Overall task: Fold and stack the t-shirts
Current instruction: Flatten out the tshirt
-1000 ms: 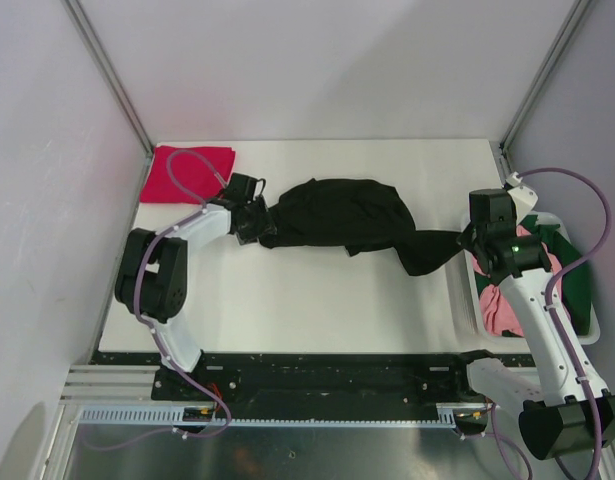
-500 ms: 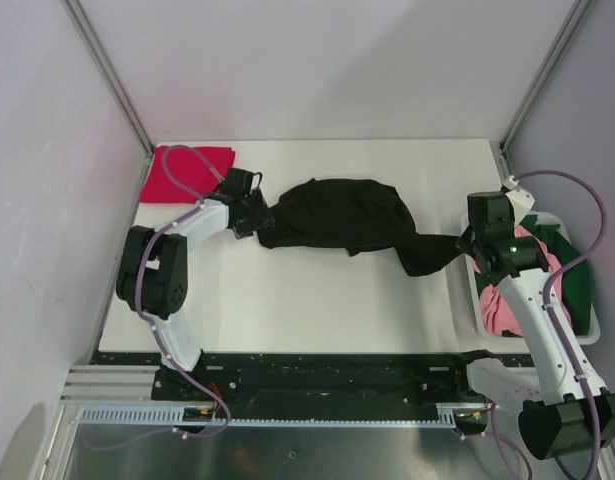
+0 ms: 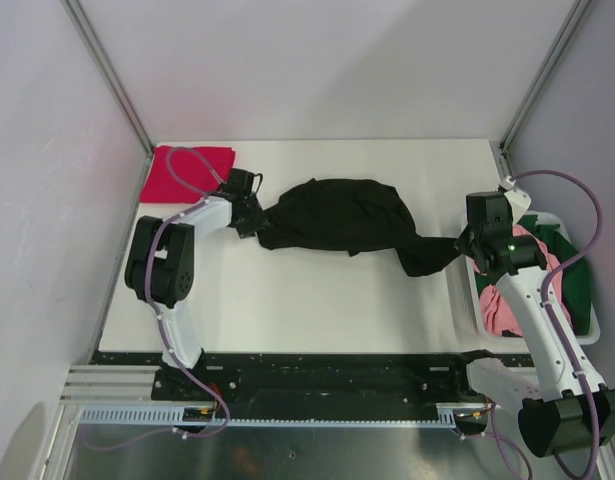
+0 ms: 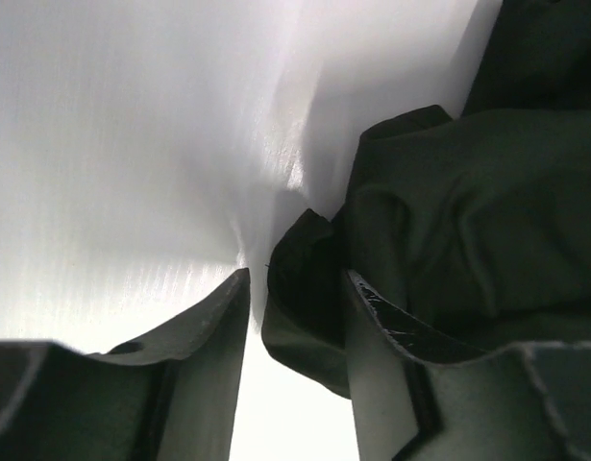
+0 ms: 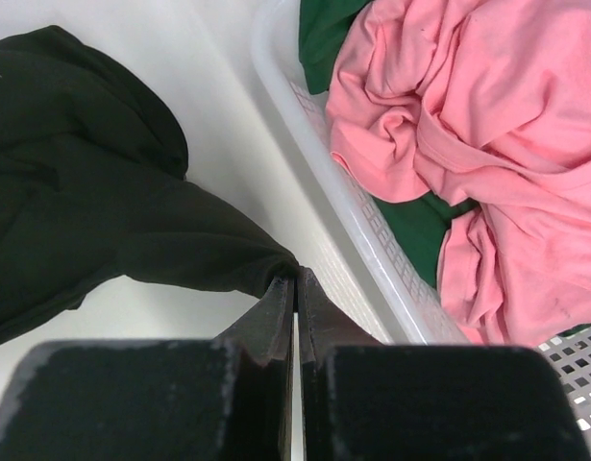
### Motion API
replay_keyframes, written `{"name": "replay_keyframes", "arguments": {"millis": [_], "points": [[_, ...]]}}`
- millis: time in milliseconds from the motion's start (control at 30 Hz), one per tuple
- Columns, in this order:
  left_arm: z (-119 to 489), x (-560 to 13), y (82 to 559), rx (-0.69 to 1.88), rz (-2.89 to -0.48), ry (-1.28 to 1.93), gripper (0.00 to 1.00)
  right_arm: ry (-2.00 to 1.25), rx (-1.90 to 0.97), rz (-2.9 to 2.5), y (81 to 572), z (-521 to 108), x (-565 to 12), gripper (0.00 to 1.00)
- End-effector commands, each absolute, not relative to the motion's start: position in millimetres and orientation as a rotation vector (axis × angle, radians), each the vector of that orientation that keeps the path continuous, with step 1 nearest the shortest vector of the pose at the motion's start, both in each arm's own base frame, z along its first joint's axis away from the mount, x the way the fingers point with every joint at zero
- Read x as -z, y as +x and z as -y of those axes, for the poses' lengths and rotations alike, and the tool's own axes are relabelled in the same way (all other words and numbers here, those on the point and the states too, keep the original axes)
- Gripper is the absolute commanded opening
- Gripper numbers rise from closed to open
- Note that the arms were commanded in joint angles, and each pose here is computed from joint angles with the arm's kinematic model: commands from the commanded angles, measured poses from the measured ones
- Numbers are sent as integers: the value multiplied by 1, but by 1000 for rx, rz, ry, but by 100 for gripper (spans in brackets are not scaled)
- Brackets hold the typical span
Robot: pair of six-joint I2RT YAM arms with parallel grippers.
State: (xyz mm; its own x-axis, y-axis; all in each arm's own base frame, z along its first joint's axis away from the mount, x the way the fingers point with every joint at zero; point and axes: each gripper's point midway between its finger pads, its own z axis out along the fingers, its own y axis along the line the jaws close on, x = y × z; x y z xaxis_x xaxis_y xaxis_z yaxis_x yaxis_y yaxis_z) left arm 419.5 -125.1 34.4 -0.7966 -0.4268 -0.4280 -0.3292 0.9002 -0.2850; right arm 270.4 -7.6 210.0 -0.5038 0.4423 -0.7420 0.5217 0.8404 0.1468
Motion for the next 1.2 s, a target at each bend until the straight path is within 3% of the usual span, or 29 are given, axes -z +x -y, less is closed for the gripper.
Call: {"name": "replay_keyframes", "arguments": {"millis": [0,200,267,467,667,867,1000,1167], "points": [[126,-46,433,296,-2521,-575,43,693,130,-2166,273,10,-211,0],[118,-73,435,270,-2446,-577,6,677,98,-2157,278,6,-214,0],[111,-92,438,243,-2393,-570,1,666,67,-2147,283,1,-217,0],[75,-181,440,112,-2138,-573,0,626,-71,-2079,314,-18,-248,0],[32,-279,413,-1,-1865,-612,0,581,-184,-1899,337,-26,-335,0],[1,-306,382,-20,-1764,-666,0,503,-318,-1805,323,-39,-394,0],[-6,-272,366,-15,-1820,-696,0,447,-476,-1954,301,-75,-353,0],[-20,-209,340,-4,-1929,-776,0,416,-670,-2284,237,-137,-232,0]]}}
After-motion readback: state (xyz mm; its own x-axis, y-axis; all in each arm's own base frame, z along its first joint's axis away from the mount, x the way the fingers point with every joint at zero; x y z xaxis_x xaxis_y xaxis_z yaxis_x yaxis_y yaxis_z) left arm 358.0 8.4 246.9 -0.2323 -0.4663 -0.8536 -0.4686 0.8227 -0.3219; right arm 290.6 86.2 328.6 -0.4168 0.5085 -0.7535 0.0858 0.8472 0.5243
